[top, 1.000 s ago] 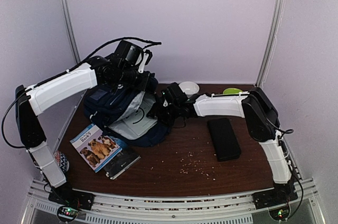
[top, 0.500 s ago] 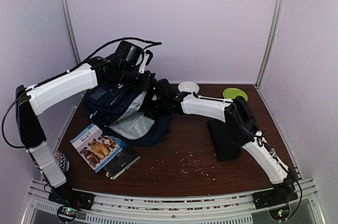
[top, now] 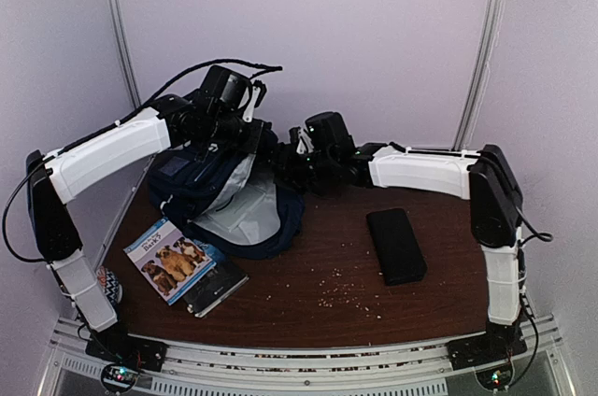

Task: Pack the student bag
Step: Place the book in the student bag, then pick up the book from the center of the board.

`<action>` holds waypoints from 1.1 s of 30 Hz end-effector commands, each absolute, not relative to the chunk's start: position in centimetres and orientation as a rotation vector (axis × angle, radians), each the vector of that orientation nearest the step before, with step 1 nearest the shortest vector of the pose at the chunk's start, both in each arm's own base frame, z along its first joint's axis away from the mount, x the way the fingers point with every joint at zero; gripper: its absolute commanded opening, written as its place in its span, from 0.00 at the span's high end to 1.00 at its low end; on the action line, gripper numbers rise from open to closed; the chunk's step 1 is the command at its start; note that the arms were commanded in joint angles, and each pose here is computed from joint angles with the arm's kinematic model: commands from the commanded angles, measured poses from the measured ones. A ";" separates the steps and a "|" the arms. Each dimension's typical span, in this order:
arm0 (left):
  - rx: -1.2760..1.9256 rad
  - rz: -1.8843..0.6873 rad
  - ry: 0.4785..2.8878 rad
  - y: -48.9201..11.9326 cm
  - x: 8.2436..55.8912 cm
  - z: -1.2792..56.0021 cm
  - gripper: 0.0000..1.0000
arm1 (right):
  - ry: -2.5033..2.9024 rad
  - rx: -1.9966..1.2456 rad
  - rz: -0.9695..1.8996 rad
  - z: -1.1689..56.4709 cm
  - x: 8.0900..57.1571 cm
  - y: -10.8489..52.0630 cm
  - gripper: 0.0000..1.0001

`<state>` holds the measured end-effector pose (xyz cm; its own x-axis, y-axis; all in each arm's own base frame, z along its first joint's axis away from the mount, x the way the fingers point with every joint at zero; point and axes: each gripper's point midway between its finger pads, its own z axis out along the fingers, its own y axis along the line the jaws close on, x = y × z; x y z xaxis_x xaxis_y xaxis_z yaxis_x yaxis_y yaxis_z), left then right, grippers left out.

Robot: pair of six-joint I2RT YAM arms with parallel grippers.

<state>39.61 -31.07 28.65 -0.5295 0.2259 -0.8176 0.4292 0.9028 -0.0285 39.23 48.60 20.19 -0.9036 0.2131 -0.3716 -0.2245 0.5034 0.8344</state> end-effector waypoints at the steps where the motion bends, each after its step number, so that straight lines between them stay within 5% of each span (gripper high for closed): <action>1: 0.413 -0.345 1.967 -31.6 41.2 34.9 1.00 | 2.201 -0.092 1.419 23.8 37.0 46.4 0.27; 11: 0.475 -0.335 2.093 -33.3 43.3 28.3 1.00 | 2.378 -0.348 1.160 13.9 25.3 43.1 0.32; 18: 0.473 -0.338 2.171 -33.4 42.8 25.8 0.36 | 2.373 -0.271 1.140 11.6 23.4 39.9 0.33; 23: 0.398 -0.341 2.191 -31.3 40.9 26.7 0.06 | 2.343 -0.297 1.090 13.2 23.5 39.0 0.32; 33: -0.052 -0.462 2.271 -22.2 26.5 22.2 0.02 | 2.300 -0.342 1.179 14.6 22.9 41.0 0.32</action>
